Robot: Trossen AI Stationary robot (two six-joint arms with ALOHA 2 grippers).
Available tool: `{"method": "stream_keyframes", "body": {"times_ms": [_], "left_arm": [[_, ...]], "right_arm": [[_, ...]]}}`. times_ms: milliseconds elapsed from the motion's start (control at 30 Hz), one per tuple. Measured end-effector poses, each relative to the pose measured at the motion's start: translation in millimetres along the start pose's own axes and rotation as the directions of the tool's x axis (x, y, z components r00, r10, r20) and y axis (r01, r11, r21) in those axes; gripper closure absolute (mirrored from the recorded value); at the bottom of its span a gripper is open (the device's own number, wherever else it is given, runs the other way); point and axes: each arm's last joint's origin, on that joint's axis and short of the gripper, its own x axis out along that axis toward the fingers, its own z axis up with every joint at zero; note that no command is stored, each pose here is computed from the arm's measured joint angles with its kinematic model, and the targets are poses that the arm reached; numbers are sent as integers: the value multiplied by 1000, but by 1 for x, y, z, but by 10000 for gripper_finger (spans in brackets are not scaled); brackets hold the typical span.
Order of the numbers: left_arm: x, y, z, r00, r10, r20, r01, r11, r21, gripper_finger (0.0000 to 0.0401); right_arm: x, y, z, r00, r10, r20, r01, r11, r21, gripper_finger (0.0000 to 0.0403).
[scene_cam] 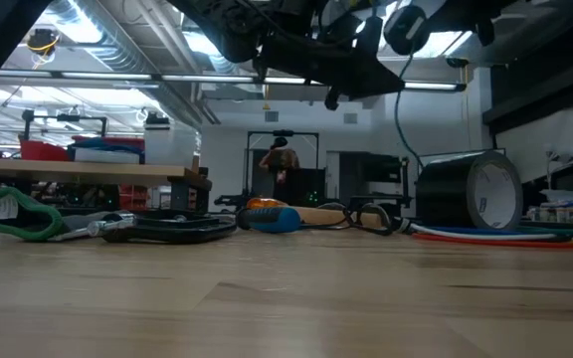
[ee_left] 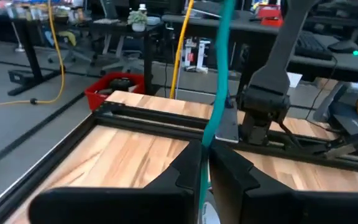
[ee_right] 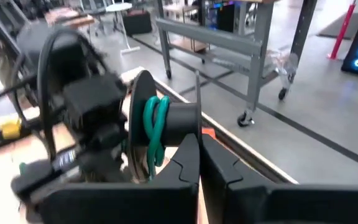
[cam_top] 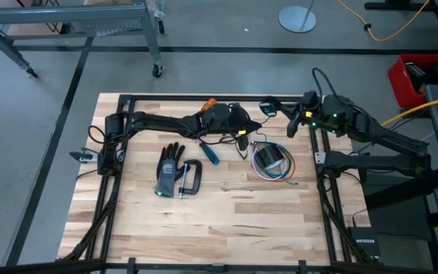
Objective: Coil cords
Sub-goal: Coil the green wire onto the spool
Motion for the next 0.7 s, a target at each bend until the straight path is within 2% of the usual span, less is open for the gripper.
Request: {"method": "stream_keyframes", "body": {"times_ms": [100,300,500,700], "left_arm": [[1,-7,-2,1000,-13,-2,13,997,71,371],[2,-20,-3,999,-42,3,41,988,151,375],[2,-23,-4,999,-48,3,47,988,145,371],[2,-24,-4,999,-48,5,46,988,145,328]], "right_arm": [[1,1,3,1000,6,28,-6,1000,6,402],[6,5,8,995,81,66,-82,997,7,402],[6,5,9,993,89,79,-90,996,5,402],[5,7,15,982,133,135,-132,991,-17,402]]}}
